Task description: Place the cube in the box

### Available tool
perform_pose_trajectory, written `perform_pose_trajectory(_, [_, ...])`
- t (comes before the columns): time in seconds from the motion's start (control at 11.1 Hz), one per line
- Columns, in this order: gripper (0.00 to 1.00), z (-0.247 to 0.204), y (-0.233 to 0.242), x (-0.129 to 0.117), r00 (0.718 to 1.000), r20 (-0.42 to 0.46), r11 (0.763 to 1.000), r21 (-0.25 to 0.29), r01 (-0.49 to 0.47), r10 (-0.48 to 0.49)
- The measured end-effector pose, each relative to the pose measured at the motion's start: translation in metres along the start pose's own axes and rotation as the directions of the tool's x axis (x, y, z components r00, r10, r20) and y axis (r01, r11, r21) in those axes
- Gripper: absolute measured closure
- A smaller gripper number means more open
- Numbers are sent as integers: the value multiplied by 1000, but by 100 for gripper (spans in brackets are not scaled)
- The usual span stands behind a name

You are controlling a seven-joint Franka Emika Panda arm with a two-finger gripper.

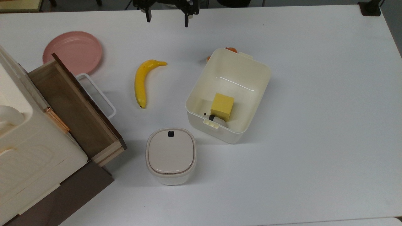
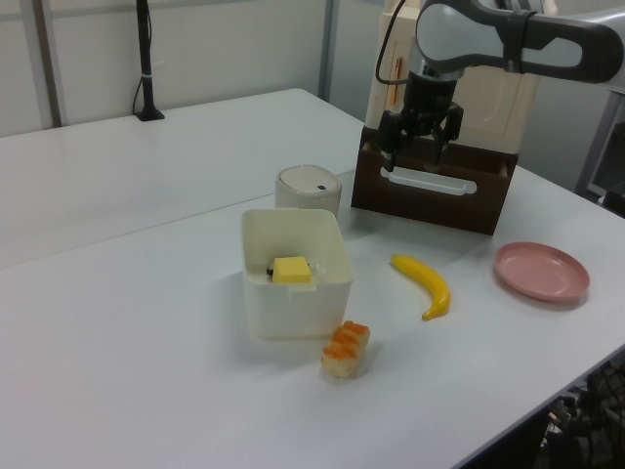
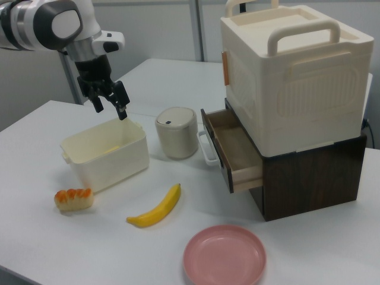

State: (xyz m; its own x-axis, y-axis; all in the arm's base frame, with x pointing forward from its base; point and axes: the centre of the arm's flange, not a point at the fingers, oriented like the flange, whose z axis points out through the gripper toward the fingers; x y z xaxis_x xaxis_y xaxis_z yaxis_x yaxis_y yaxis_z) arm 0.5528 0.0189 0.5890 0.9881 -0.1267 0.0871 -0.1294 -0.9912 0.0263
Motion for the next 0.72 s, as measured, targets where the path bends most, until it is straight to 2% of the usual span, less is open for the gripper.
perform_pose_trajectory(0.45, [0, 0, 28, 5, 998, 8, 996, 57, -62, 62])
perform_pose_trajectory(0.72, [0, 1, 27, 6, 998, 12, 996, 67, -65, 65])
